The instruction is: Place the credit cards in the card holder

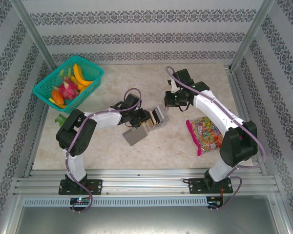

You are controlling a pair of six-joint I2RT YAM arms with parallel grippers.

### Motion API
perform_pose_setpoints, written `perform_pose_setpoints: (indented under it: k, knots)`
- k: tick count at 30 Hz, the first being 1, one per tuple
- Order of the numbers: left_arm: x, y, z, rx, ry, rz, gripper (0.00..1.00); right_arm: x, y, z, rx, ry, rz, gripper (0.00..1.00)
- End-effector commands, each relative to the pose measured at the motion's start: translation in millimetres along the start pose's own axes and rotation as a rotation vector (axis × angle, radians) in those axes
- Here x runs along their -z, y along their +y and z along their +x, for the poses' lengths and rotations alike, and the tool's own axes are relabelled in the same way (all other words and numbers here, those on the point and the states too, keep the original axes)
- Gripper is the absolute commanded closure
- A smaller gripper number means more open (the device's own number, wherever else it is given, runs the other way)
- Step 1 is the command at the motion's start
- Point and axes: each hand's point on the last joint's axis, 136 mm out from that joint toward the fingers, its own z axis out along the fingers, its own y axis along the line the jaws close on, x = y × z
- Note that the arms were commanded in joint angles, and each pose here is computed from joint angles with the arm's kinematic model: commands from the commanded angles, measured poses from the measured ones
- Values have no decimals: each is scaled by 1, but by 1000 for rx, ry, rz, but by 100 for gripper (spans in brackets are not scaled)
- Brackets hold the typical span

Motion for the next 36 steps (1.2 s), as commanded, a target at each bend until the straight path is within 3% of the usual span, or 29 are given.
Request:
perform_pose_setpoints:
  k: [1,5,10,15,25,32,36]
  knots:
    - [5,-11,3,-14,0,30,64,-11,21,13,27,38,-70,100]
    - [6,-12,3,-19,-1,31,64,-26,28,21,58,78,-66,100]
    - [8,-12,4,-18,1,32,64,-42,3,27,76,102,76,100]
    - [9,-10,3,-21,-5,23,64,-34,-19,26,67,81,148,100]
    - [21,-19,3,-56,-17,37,62,-14,-19,23,40,50,113,100]
    - [56,-18,5,-143,-70,1,53,9,-3,18,5,-80,19,100]
    - [84,7,4,-184,-117,-95,43,24,11,14,-12,-220,-75,100]
